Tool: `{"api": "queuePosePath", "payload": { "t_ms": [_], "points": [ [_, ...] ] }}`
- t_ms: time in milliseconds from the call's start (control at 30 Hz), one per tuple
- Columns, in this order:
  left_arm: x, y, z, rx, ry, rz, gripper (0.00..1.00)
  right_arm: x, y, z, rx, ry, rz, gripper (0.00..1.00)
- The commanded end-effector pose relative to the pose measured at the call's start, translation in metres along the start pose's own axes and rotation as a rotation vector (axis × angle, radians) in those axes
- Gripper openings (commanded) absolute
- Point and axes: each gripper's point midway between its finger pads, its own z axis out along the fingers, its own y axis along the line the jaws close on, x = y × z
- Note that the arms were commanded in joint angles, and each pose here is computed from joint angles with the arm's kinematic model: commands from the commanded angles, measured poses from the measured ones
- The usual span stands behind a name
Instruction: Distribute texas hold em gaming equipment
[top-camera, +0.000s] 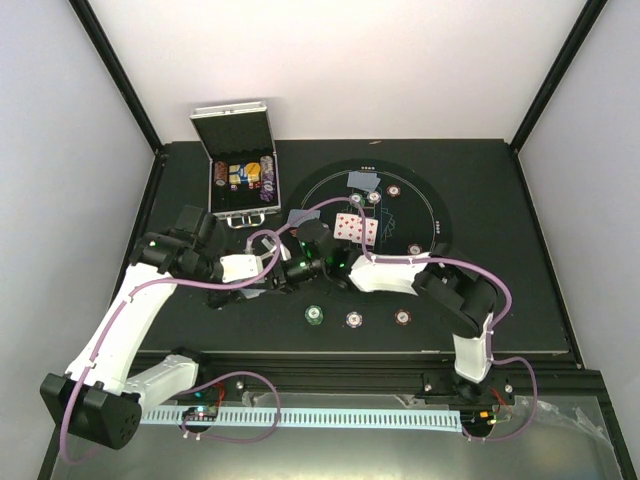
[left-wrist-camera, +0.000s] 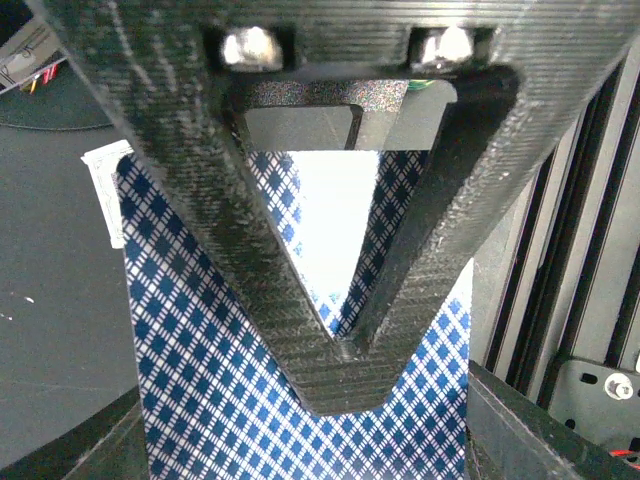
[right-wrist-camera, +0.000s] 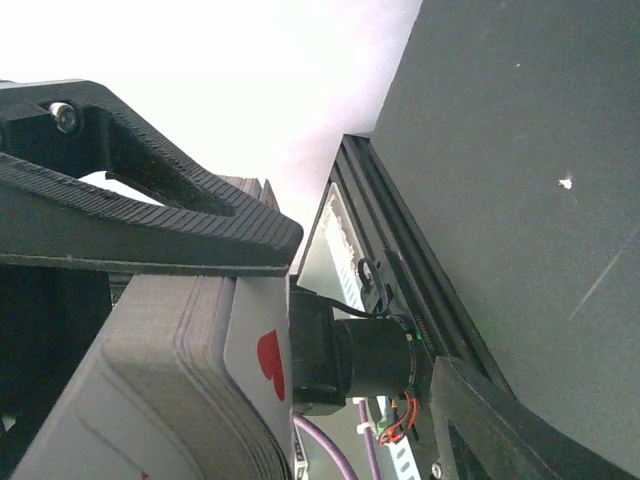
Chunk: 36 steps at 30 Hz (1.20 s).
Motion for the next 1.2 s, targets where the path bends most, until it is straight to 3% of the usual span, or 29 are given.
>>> {"api": "queuePosePath", "payload": {
  "t_ms": [0,333,467,533,833,1167],
  "points": [
    [-0.012,0.000,-0.012,-0.011,-0.045,0.010,0.02,-0.007,0.003,-0.001,-0.035,-0.008,0.007,0.59],
    [-0.016,0.001,-0.013,-0.007,-0.056,0.009,0.02,-0.015,-0.021,-0.032,0.034,-0.063,0.025,0.51],
    [-0.015,0.002,-0.013,-0.008,-0.053,0.009,0.02,-0.016,-0.017,-0.036,0.042,-0.068,0.014,0.42],
    [-0.013,0.002,-0.012,-0.012,-0.045,0.010,0.01,-0.017,-0.012,-0.045,0.054,-0.086,0.002,0.29],
    [-0.013,0.003,-0.011,-0.015,-0.042,0.012,0.02,-0.019,0.002,-0.064,0.098,-0.112,-0.039,0.06],
    [-0.010,0.004,-0.010,-0.018,-0.030,0.013,0.02,-0.026,-0.004,-0.101,0.176,-0.144,-0.064,0.01]
  ]
}}
